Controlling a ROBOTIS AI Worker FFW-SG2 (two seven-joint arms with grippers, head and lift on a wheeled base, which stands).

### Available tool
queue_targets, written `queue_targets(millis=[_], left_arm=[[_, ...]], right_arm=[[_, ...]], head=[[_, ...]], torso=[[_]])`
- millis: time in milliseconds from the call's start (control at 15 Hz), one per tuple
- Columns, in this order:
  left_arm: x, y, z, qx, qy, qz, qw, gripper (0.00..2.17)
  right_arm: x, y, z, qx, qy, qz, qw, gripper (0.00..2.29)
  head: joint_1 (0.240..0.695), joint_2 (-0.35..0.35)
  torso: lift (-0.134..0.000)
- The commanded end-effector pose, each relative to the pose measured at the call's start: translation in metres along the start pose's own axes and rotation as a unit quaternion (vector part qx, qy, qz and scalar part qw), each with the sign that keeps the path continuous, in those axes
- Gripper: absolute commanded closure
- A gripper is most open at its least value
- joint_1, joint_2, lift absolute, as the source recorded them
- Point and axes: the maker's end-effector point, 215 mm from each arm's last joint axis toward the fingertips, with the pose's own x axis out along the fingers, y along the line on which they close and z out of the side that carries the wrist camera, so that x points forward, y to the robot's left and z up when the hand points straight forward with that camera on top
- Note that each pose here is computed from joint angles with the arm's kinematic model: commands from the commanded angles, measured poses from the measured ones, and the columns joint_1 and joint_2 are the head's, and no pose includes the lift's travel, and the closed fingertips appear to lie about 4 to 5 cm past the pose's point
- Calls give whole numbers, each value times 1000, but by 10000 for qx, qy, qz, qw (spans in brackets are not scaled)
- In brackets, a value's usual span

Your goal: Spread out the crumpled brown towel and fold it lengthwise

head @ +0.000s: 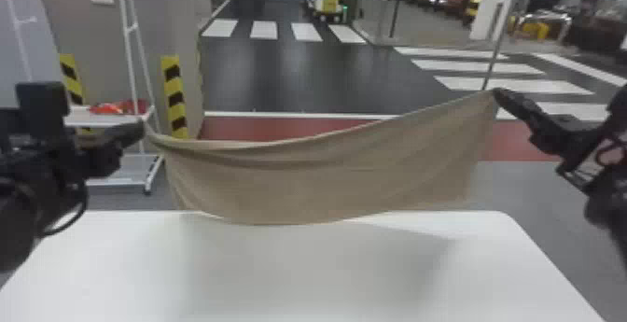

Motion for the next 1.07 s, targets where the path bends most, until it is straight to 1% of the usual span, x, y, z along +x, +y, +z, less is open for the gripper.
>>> queue_targets(millis=[0,67,133,200,333,400,467,533,600,667,800,1000], left_arm=[[-34,-6,-33,-3,158,-22,9999,1177],[-57,-13,-67,20,347,-31,9994,1177],[-79,-15,-101,73,542,54,9985,1180],[-104,-20,-140,104,789,77,9968,1180],[-138,-31,-203,175,1251,115,9919,1180],[-151,-35,-220,240,1389,111,9900,1177],[-163,-38,-239,241,1531,99,9879,1180],[-172,-42,-246,315,1593,110,9867,1177],[-182,-46,-256,307,1679,94,9853,1177],[-190,-48,-262,322,1736,83,9843,1177],[-201,-47,-269,483,1806,158,9822,1173],[-213,-40,-281,512,1924,258,9796,1173]], right_arm=[[-30,-12,-25,65,184,49,9998,1332],[-59,-10,-58,213,363,211,9989,1332],[-87,-5,-87,247,490,326,9980,1332],[-118,2,-122,256,688,401,9965,1332],[-168,10,-163,264,875,466,9947,1328],[-187,16,-180,325,989,528,9932,1332],[-206,21,-193,395,1100,595,9914,1332],[-219,24,-202,422,1185,605,9902,1332],[-231,28,-212,455,1285,646,9886,1332],[-242,27,-216,538,1275,606,9885,1332],[-255,27,-220,577,1302,568,9882,1332],[-271,22,-222,587,1282,460,9889,1332]], head=[[366,-124],[367,-135],[393,-141],[433,-146],[536,-161],[588,-170],[663,-185],[695,-192],[695,-198],[695,-205],[695,-221],[695,-235]], torso=[[-124],[-124],[-124],[-124],[-124],[-124],[-124],[-124],[-124],[-124],[-124],[-124]])
